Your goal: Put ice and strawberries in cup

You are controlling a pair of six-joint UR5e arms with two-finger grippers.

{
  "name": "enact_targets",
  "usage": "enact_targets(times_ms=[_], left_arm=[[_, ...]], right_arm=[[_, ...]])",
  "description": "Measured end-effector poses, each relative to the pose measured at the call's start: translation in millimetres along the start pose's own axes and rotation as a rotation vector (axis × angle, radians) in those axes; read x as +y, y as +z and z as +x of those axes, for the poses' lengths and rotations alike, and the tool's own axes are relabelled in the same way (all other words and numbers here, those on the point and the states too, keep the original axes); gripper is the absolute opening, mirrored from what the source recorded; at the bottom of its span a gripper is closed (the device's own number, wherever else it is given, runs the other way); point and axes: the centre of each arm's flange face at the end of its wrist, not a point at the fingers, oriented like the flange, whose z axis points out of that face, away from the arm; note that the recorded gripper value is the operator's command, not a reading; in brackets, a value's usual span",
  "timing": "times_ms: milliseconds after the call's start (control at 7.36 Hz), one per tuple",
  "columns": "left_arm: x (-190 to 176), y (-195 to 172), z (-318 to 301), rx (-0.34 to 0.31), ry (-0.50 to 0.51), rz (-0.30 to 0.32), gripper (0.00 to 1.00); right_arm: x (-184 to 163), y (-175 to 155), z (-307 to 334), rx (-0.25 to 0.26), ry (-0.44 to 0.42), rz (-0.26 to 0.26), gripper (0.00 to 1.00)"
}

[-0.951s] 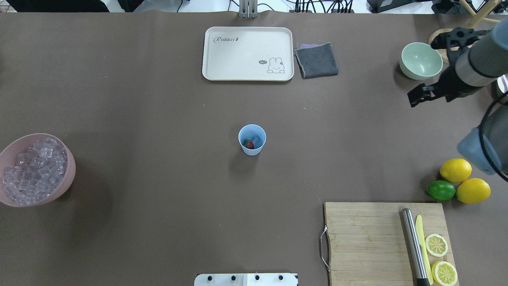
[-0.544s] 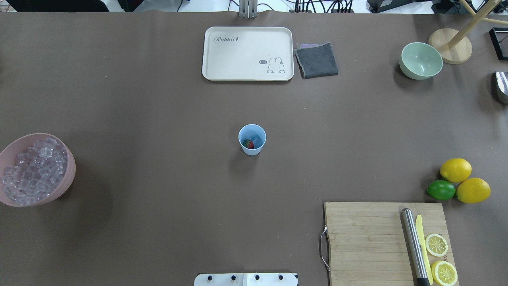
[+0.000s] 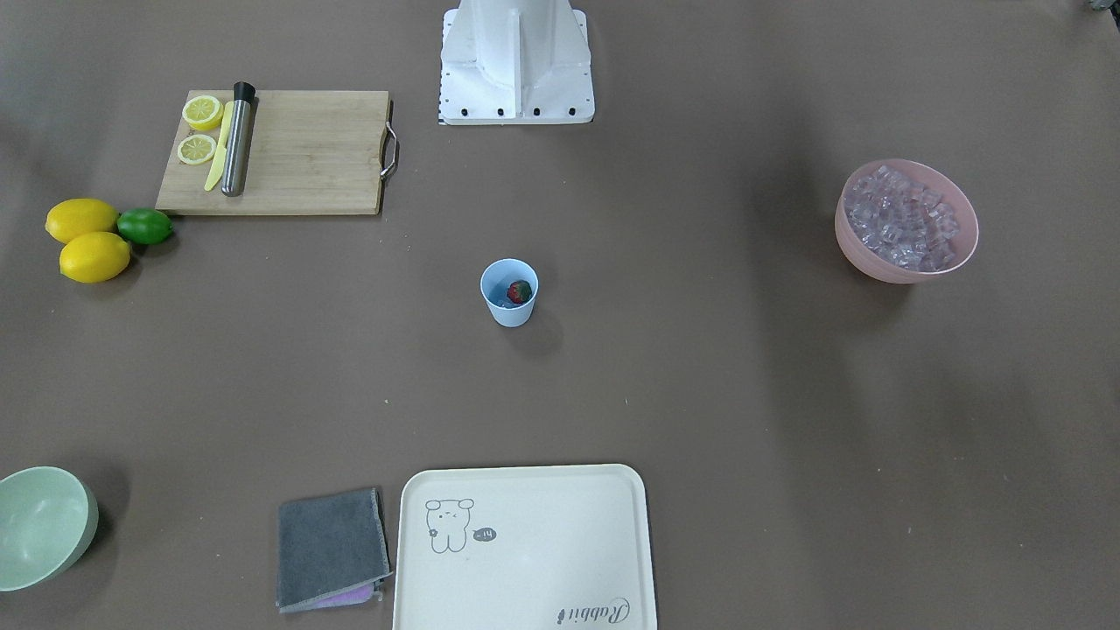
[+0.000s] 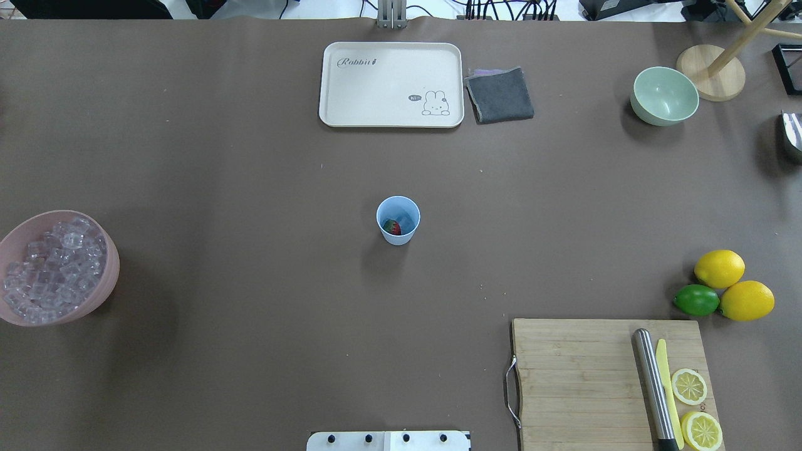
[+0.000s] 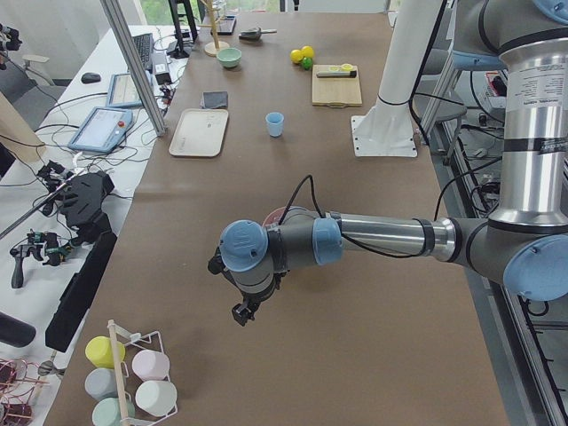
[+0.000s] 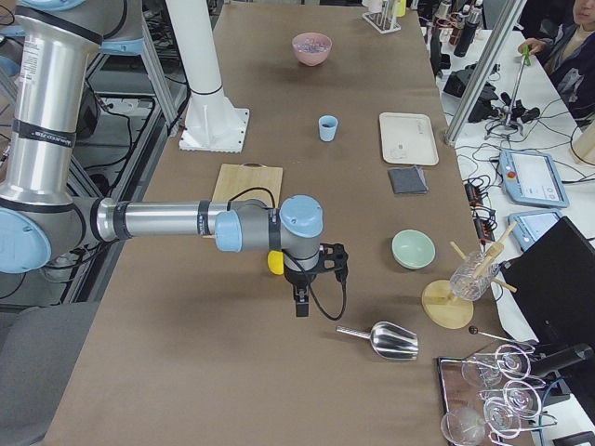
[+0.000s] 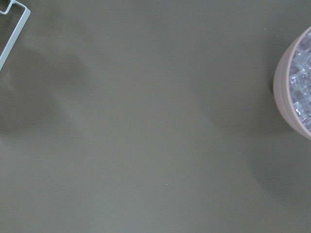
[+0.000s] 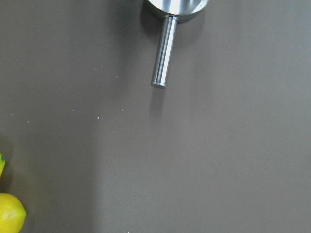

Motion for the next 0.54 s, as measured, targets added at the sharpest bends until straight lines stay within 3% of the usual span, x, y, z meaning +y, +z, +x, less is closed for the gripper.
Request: enact_targets(times_ms=[272, 544], left_arm=[[1.5, -2.0, -2.3, -0.049, -0.020, -0.032, 0.99], [2.9, -0.8, -2.0, -0.052, -0.024, -0.034, 0.99]], right_arm=[[13.1, 3.2, 22.9, -0.043, 0.071, -0.004, 1.00], [16.9, 7.7, 31.2, -0.073, 0.094, -0.005, 1.00]])
